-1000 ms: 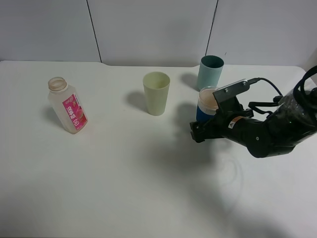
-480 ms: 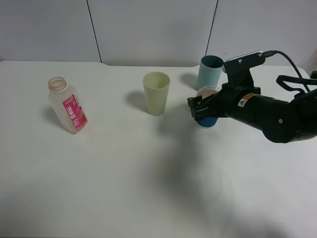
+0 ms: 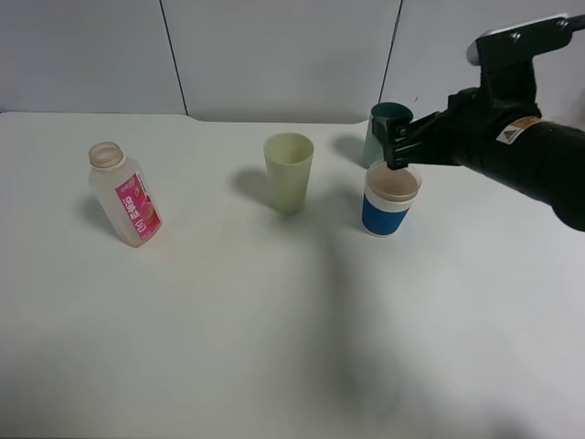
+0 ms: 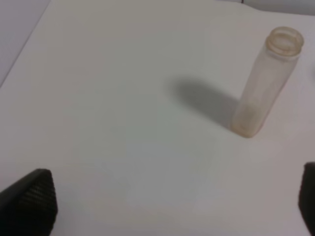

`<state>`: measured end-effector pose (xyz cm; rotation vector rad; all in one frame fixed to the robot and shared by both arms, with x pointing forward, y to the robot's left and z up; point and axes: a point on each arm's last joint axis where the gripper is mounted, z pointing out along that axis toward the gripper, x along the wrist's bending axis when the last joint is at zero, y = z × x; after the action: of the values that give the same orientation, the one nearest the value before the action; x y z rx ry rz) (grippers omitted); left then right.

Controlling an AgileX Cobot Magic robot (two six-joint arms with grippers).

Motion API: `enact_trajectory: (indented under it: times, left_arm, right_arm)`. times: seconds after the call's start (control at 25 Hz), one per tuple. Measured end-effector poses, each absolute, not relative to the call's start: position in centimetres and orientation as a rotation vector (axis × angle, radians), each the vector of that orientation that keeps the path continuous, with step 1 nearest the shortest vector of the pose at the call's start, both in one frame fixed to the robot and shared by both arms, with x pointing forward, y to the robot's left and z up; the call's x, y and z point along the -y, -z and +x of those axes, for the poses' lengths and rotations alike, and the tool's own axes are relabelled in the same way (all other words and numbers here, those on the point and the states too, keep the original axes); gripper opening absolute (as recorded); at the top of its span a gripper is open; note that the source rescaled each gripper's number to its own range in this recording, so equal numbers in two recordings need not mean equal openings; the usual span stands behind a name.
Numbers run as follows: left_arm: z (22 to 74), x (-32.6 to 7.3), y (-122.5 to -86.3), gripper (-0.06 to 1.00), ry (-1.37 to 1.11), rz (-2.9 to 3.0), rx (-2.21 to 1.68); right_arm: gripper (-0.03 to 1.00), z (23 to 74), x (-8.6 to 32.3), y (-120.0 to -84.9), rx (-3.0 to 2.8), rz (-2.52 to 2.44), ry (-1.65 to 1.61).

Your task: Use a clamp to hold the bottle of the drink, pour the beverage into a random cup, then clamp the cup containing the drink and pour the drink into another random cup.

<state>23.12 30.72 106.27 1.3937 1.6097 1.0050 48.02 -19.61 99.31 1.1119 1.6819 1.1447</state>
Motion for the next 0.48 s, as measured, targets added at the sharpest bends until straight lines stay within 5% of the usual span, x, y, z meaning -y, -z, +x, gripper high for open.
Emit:
enact_trajectory:
  times: [0.48]
  left_arm:
    - [23.1,-30.7,-106.3,1.00,-1.005,1.394,-1.610]
  right_arm:
    - [0.84,47.6,28.3,-103.6,-1.418,1.201,-1.024]
